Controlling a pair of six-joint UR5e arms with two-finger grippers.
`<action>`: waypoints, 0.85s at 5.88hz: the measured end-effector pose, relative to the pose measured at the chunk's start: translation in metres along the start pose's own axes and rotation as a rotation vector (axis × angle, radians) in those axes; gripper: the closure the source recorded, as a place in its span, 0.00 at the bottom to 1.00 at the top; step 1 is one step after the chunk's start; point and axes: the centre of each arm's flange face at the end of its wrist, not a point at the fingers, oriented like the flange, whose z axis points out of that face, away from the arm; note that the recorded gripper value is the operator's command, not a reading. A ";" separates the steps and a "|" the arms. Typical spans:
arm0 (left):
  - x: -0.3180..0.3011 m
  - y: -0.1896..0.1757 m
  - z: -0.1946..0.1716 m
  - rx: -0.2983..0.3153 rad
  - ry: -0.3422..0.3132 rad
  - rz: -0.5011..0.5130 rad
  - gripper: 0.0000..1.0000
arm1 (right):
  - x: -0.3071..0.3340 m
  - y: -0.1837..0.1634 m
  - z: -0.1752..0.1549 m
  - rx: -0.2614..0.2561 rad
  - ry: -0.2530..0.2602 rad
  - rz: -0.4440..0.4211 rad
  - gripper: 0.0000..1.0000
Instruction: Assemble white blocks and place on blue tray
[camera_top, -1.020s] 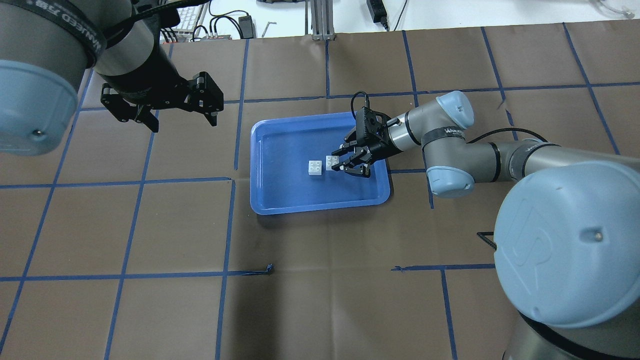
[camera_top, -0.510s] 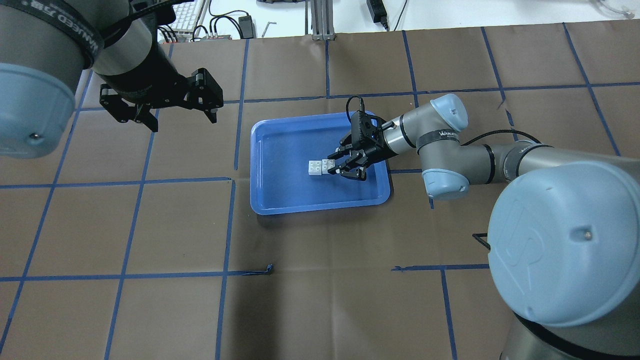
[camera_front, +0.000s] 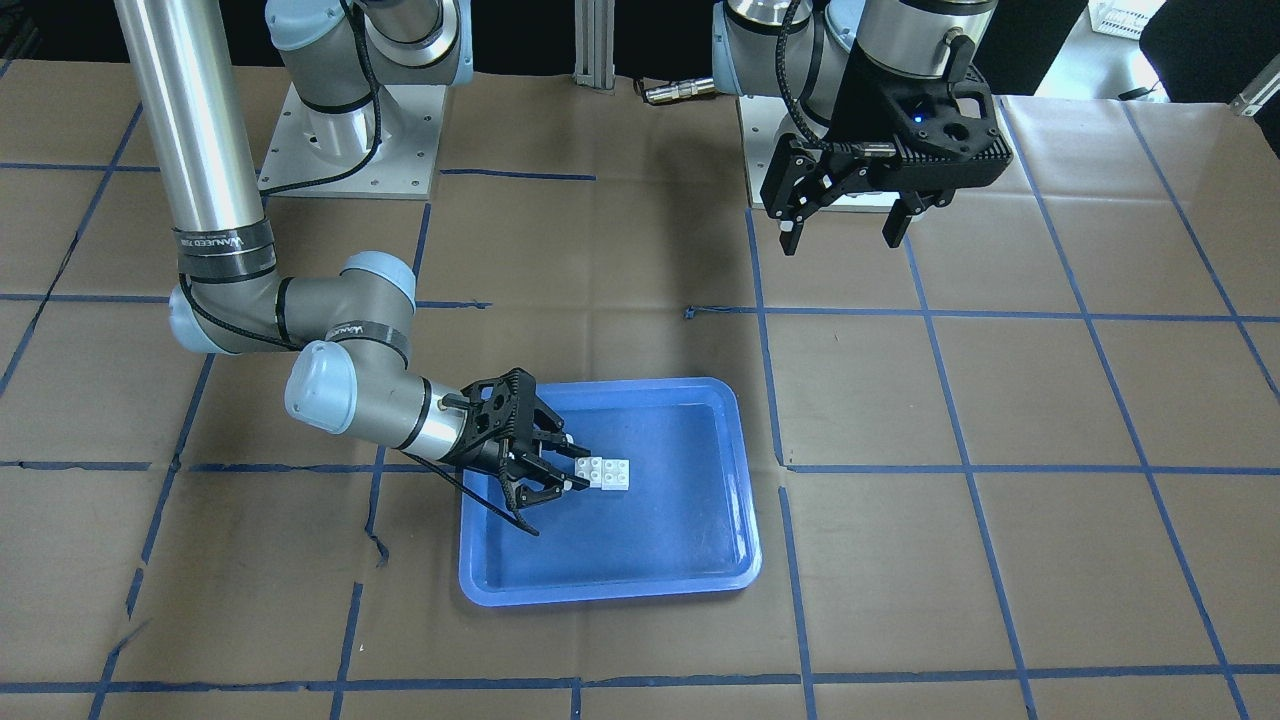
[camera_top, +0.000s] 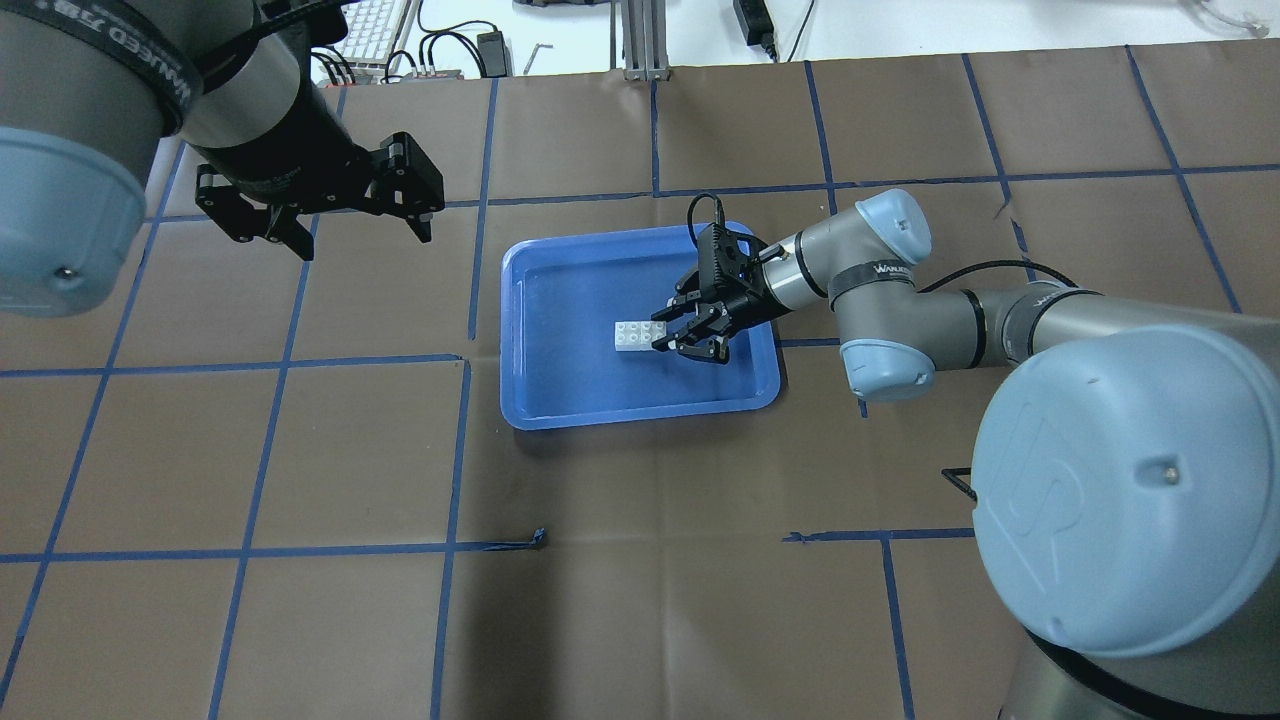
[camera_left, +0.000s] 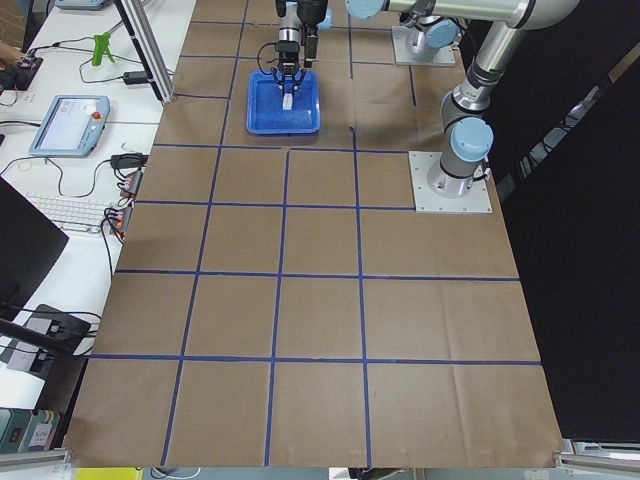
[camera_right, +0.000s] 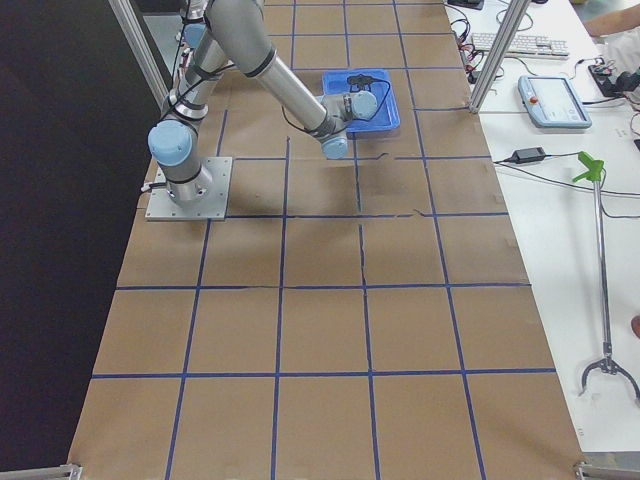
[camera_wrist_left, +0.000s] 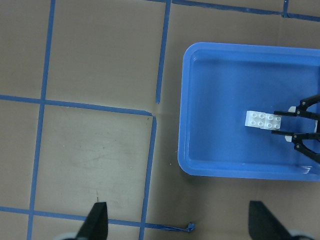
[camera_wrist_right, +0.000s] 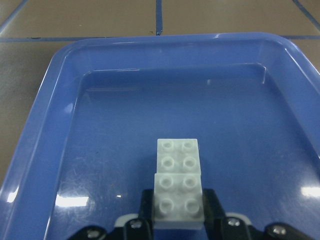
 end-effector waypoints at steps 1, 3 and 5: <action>0.000 0.000 0.000 0.005 0.001 0.001 0.01 | 0.000 0.000 0.000 0.000 0.000 0.000 0.64; 0.000 -0.001 -0.001 0.009 0.002 0.001 0.01 | 0.003 0.000 -0.001 0.000 0.004 -0.001 0.64; 0.000 -0.001 -0.001 0.009 0.002 0.000 0.01 | 0.003 0.000 -0.002 -0.001 0.006 -0.003 0.61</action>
